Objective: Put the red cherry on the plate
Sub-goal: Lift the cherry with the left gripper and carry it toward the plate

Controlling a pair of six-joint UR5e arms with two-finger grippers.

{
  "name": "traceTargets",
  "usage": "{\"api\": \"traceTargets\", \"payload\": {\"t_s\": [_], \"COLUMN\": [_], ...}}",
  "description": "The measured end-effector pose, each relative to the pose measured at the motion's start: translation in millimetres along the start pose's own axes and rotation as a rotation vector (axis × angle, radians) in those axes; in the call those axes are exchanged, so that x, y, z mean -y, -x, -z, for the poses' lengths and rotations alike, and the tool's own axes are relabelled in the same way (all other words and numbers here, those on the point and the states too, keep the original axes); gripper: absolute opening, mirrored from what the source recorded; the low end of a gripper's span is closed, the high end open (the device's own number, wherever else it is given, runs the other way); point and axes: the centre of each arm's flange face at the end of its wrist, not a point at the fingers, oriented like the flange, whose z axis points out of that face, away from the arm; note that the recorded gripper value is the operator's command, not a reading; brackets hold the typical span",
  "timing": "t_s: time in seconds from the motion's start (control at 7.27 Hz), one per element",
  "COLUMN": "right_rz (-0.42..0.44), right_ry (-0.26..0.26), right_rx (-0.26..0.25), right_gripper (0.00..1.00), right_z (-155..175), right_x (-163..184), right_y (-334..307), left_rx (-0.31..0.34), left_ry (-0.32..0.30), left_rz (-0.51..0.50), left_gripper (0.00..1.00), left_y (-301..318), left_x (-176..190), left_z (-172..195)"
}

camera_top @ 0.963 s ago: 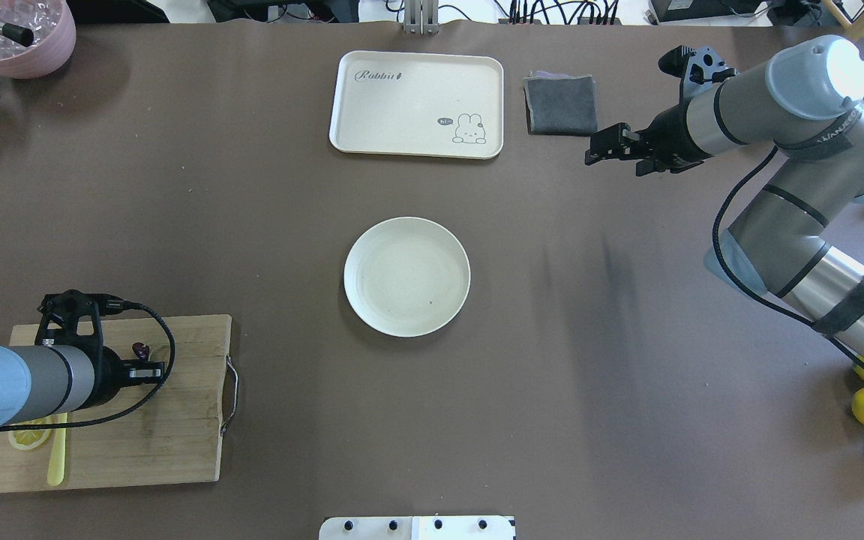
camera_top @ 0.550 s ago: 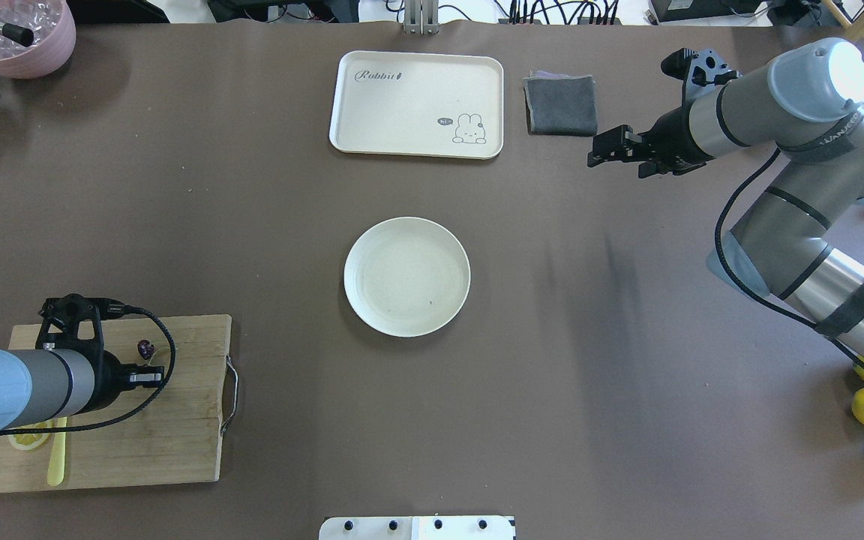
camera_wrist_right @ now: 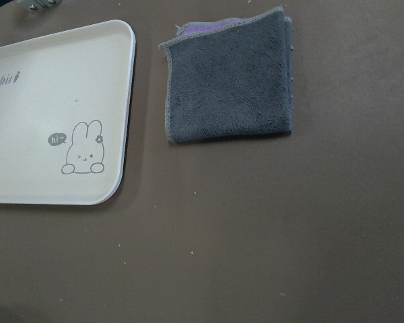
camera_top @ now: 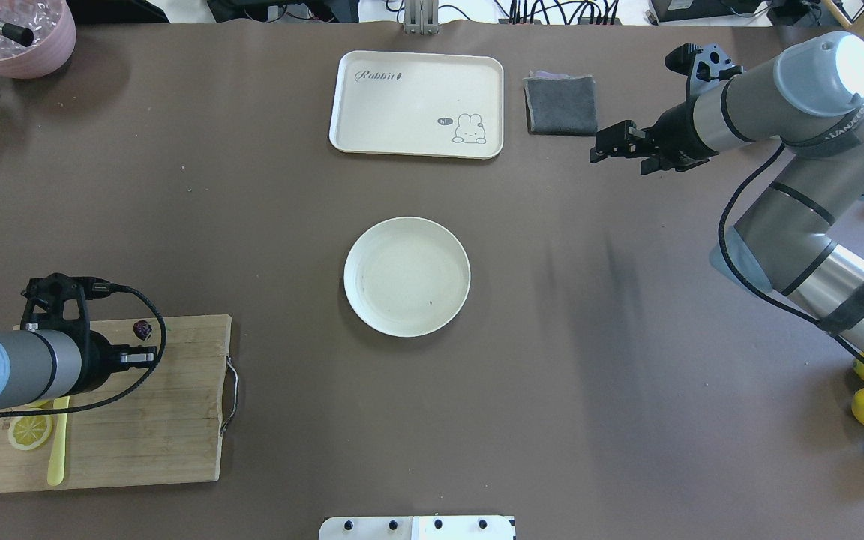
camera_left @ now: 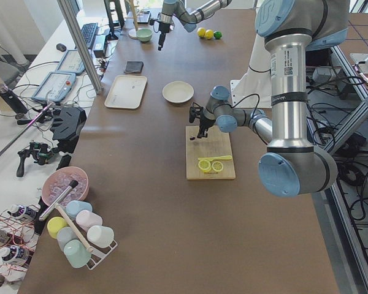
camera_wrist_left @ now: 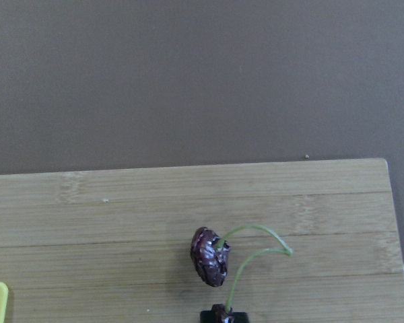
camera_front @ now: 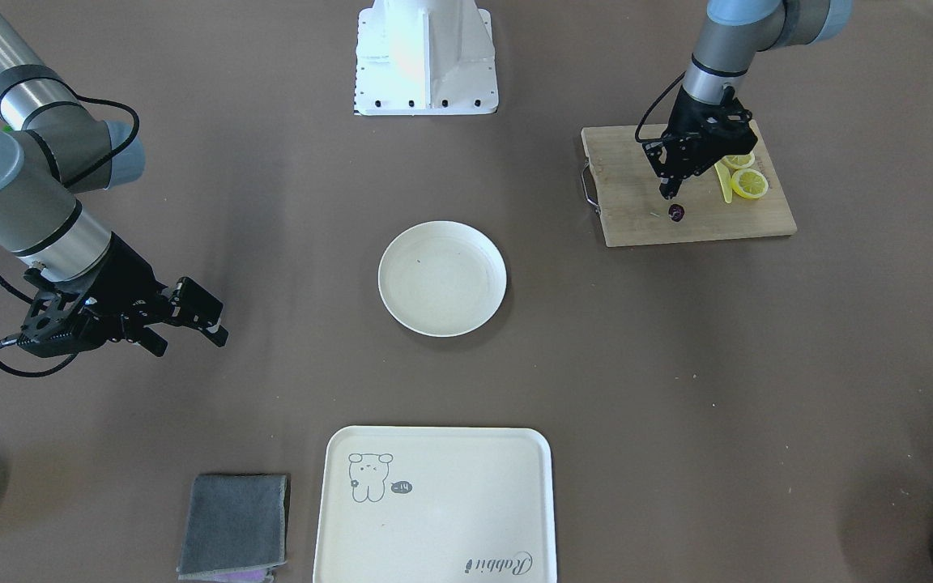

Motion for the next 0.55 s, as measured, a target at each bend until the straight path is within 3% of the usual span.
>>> {"api": "traceTargets", "payload": {"t_s": [0.28,0.55], "right_rz": [-0.002,-0.005], "right_ry": [0.003,0.005], "right_rx": [0.000,-0.005], "right_gripper": [0.99,0.99], "right_z": [1.2,1.1], "right_x": [-0.1,-1.3], "right_y": [-2.0,-7.4], "left_rx": [-0.046,-0.139], "left_ry": [-0.067,-0.121], "left_rz": [0.034,0.042], "left_gripper": [0.00,0.00], "left_y": [-16.1,-104.4], "left_x": [36.2,79.2], "left_z": [14.8,21.9]}}
